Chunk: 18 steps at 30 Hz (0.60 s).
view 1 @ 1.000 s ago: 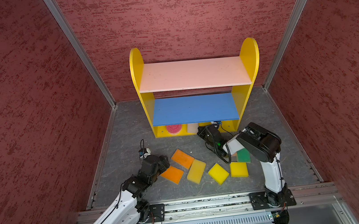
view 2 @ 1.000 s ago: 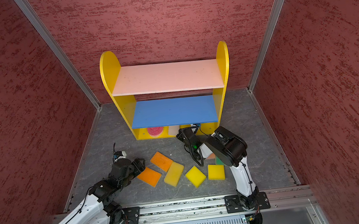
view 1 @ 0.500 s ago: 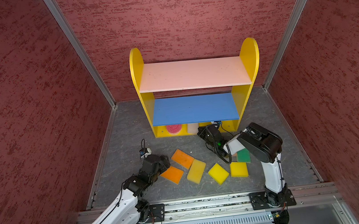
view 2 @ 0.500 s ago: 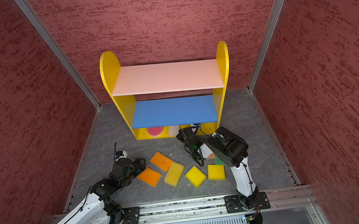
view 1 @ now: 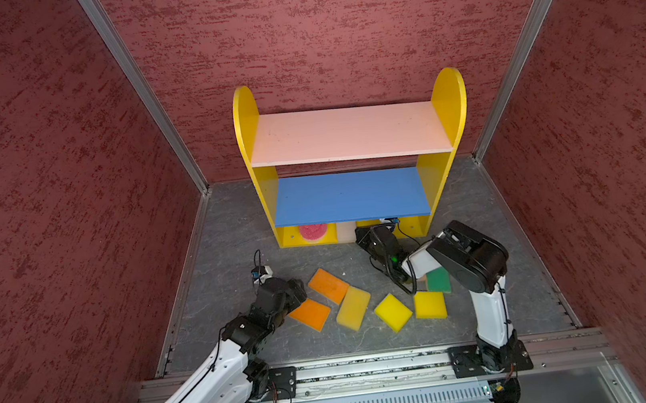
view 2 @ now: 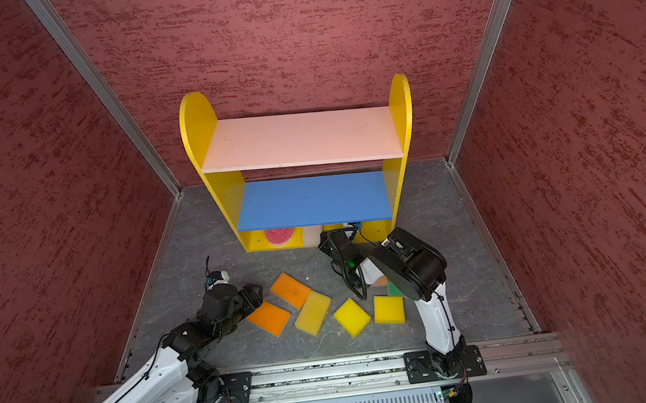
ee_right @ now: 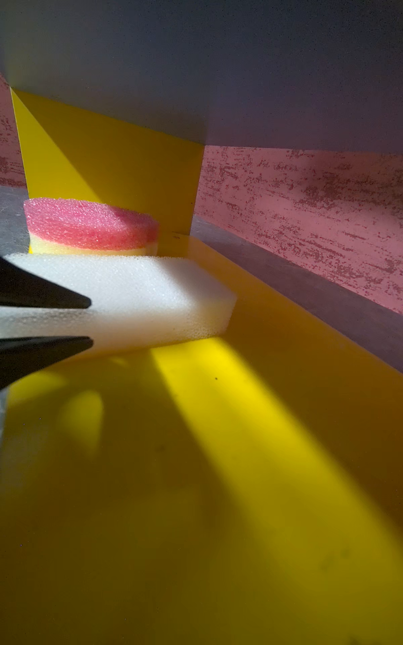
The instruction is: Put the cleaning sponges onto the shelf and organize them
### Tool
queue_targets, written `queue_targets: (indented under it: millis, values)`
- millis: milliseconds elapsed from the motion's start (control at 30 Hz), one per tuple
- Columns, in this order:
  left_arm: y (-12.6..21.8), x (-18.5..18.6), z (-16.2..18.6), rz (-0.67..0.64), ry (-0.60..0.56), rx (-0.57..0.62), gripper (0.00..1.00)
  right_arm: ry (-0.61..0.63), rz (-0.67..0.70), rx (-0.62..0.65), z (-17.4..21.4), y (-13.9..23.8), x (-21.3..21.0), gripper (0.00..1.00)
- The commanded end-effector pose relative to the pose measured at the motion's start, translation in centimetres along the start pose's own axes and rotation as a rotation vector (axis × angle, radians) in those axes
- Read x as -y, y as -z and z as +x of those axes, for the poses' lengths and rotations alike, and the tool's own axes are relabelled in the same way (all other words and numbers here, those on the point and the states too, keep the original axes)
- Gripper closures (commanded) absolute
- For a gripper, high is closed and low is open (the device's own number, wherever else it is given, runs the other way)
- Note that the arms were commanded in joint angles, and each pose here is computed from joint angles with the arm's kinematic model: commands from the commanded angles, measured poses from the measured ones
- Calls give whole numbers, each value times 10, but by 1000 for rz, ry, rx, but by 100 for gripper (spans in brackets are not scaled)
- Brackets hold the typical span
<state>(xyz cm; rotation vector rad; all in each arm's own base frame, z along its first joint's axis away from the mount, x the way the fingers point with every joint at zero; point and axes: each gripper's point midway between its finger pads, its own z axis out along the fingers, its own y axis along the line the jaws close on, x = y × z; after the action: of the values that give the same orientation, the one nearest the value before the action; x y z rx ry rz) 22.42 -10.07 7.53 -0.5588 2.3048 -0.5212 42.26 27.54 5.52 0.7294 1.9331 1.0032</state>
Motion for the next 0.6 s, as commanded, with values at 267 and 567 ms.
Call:
queue_targets:
  millis: [267,567]
  values:
    - [2,8,-4,29,-6,20,21,-5,-125,54,-23,13,-49,73]
    - [2,14,-4,45,-19,19,21,26,-137,51,-22,32,-57,73]
